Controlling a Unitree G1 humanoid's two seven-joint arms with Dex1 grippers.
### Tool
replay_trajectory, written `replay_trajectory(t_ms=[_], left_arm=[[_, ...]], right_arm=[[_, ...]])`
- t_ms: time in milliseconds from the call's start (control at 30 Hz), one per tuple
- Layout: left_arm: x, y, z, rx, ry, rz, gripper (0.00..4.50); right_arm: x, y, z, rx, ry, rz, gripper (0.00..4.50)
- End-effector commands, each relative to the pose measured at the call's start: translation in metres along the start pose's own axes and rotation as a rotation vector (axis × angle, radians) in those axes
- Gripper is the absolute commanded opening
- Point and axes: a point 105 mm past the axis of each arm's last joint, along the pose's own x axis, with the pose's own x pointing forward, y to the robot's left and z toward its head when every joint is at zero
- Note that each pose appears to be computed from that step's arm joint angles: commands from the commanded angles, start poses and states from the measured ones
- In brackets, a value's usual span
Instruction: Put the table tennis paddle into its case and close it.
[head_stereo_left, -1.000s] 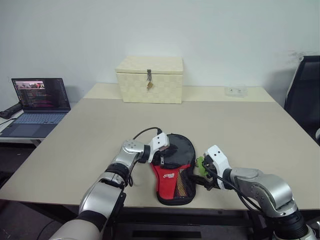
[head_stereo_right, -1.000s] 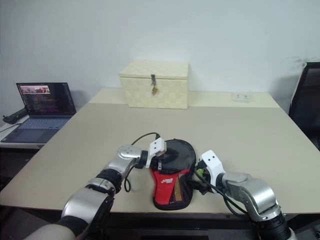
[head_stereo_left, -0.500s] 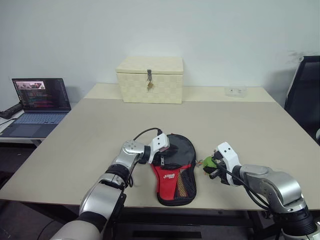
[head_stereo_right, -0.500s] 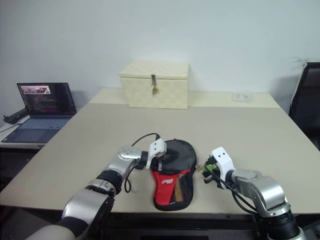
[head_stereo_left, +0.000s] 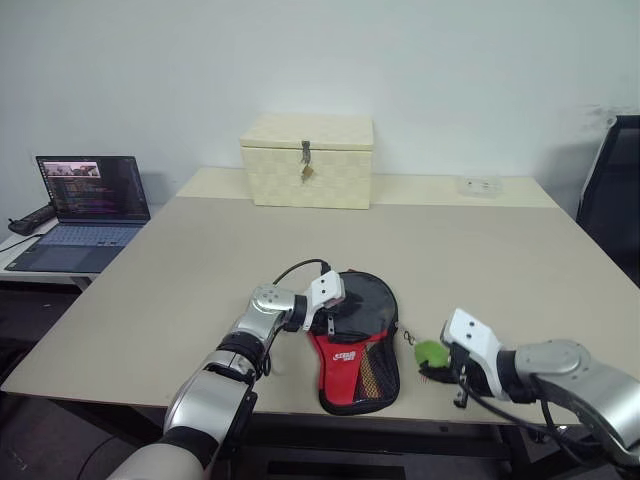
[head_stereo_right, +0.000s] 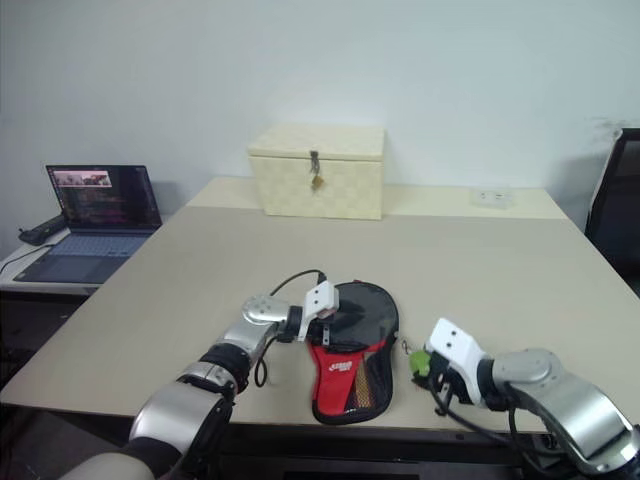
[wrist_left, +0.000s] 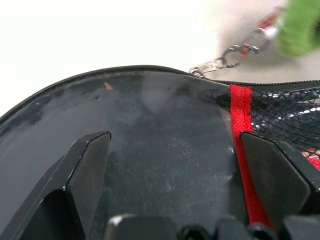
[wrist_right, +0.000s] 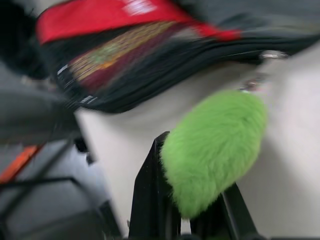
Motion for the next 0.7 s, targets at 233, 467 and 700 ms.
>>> replay_trajectory(t_ms=[233, 467, 700], left_arm=[[0.009, -0.028, -0.041, -0.071, 0.155, -0.086, 4.50], [0.009, -0.028, -0.046, -0.078, 0.172, -0.071, 4.50], [0.011, -0.025, -0.045, -0.078, 0.174, -0.045, 4.50]], right_arm=[[0.001, 0.047, 0.007, -0.157, -0.013, 0.165, 0.04], [-0.003, 0.070, 0.012, -0.147, -0.033, 0.267, 0.04], [-0.009, 0.103, 0.009, -0.108, -0.025, 0.397, 0.04]])
